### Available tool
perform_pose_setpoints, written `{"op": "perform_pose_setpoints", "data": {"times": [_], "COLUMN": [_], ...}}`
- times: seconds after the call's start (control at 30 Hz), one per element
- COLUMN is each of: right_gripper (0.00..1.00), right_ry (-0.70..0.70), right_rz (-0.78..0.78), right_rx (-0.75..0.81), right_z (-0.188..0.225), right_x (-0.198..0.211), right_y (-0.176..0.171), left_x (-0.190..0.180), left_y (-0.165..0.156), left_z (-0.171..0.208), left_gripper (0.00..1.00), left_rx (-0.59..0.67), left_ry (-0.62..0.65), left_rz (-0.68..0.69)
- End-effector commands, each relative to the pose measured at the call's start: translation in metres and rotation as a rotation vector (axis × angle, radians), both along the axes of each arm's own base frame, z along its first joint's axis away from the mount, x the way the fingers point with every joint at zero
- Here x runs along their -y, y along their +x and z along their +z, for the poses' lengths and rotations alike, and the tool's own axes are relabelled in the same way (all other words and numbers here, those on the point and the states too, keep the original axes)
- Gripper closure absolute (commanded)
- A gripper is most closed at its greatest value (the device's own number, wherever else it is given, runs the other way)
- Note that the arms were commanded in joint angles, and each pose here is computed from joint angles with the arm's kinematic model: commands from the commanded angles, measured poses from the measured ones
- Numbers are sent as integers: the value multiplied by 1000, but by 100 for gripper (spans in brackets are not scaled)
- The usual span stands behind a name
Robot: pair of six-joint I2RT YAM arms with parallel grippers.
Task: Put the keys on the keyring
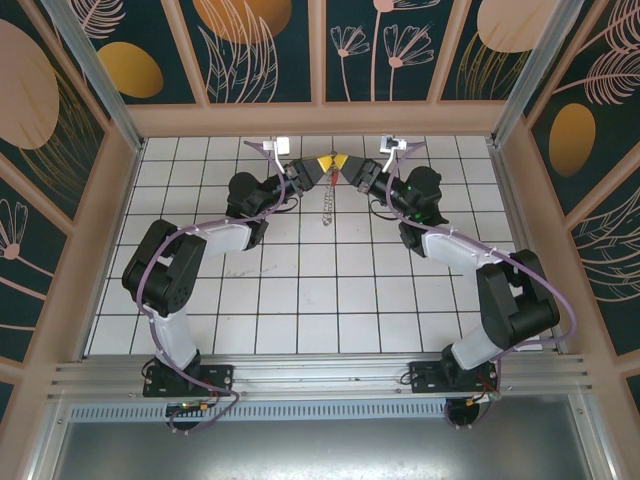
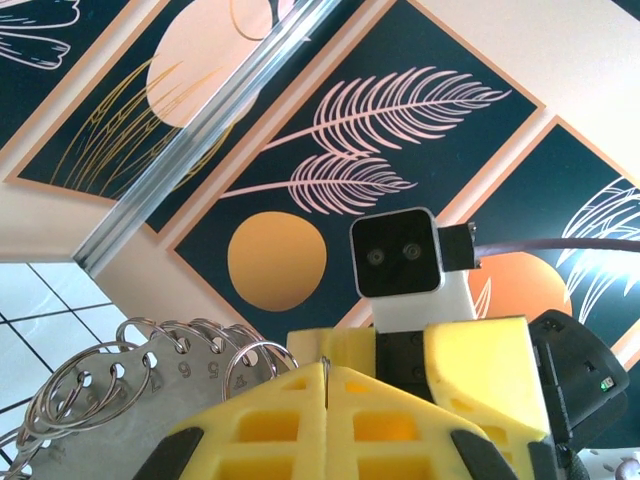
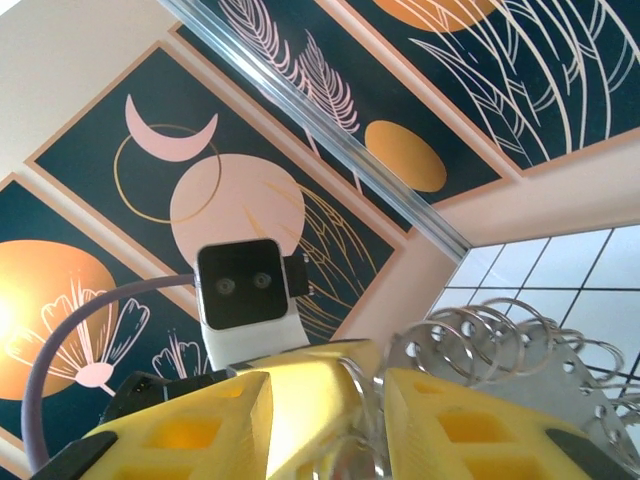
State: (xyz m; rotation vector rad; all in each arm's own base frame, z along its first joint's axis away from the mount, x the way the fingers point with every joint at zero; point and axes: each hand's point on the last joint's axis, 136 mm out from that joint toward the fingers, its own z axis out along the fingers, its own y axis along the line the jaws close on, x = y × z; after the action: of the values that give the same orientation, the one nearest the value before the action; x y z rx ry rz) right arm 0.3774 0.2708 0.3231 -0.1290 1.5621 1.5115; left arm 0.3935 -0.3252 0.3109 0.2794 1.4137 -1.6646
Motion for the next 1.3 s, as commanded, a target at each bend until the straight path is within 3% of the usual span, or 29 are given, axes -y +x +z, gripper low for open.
{"op": "perform_pose_setpoints", "data": {"times": [0.0,0.77,1.07,1.27], "right_gripper": [66,81,100,100], "right_ry": [24,40,45,37], "right_rz": [3,38,52,59], "right_rx": [40,52,57,70], "right_z": [6,12,14,15], "right_x": [3,-6,-9,-8], "right_y": [-1,10,11,10], "left_x": [-3,0,2,3], "left_y": [-10,-9,-10,-8], "left_z": [30,26,26,22], "left_gripper": [100,100,100,100], "left_rx": [96,88,85,70], "left_ry": [-54,-56,-57,-52], "left_rz": [-7,-28,-38,-39]}}
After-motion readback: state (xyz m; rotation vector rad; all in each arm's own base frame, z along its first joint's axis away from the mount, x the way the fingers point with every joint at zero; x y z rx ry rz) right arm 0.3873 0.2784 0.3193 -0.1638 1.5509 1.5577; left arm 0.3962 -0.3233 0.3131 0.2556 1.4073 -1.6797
